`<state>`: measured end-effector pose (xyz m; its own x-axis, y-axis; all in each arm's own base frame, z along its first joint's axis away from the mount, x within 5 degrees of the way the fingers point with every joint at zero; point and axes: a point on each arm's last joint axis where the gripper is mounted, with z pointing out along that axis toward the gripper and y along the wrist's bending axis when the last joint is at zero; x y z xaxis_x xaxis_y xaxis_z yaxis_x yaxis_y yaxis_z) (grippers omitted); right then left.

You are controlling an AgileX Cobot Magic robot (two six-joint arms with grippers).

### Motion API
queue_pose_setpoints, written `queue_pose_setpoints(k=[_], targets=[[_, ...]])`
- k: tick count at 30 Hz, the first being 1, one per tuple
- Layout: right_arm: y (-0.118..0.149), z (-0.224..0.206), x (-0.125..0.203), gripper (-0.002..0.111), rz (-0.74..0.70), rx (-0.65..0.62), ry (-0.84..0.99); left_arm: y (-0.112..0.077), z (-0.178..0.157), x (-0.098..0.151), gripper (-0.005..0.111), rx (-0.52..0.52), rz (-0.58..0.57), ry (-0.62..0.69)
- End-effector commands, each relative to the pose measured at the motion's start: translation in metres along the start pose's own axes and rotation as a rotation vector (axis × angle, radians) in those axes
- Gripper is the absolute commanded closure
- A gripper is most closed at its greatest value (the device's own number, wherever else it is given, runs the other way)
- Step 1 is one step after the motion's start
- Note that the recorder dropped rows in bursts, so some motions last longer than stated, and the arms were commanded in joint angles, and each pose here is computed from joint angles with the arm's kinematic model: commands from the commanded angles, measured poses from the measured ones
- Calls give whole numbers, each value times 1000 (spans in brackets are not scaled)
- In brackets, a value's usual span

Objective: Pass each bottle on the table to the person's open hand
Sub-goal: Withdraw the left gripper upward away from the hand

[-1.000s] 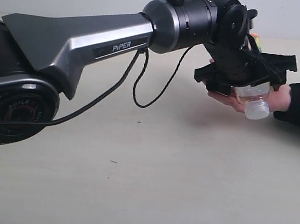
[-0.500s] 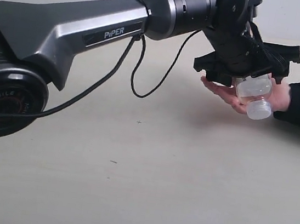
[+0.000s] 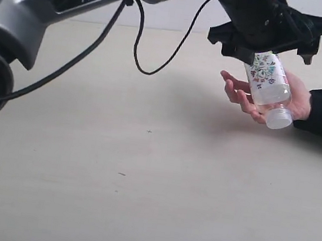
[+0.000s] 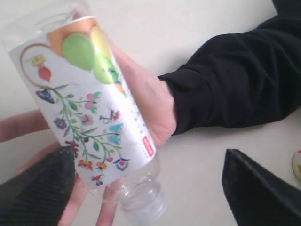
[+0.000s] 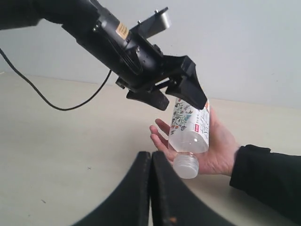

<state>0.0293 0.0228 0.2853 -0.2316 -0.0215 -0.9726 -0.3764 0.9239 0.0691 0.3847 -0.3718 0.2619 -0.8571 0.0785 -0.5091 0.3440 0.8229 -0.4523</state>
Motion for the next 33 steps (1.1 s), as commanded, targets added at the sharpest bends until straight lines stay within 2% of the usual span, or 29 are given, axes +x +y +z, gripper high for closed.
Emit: queue_pose_setpoints(k=[1, 5, 6, 12, 18, 22, 27, 33], targets=[[-1, 0, 0, 108, -8, 10, -16, -10, -30, -6, 40, 56, 78, 14], [-1, 0, 0, 108, -8, 10, -16, -8, -46, -7, 88, 84, 47, 86], [-1, 0, 0, 108, -8, 10, -16, -7, -49, -6, 103, 76, 51, 102], [-1, 0, 0, 108, -8, 10, -16, -12, -70, -5, 104, -14, 162, 93], [-1, 0, 0, 108, -8, 10, -16, -43, -102, 1, 104, -23, 275, 17], [-1, 0, 0, 108, -8, 10, -16, -52, -121, 7, 105, -50, 325, -12], [-1, 0, 0, 108, -8, 10, -16, -46, -134, 20, 107, -46, 332, -28], [-1, 0, 0, 108, -8, 10, -16, -22, -152, 59, 107, -17, 344, -103]])
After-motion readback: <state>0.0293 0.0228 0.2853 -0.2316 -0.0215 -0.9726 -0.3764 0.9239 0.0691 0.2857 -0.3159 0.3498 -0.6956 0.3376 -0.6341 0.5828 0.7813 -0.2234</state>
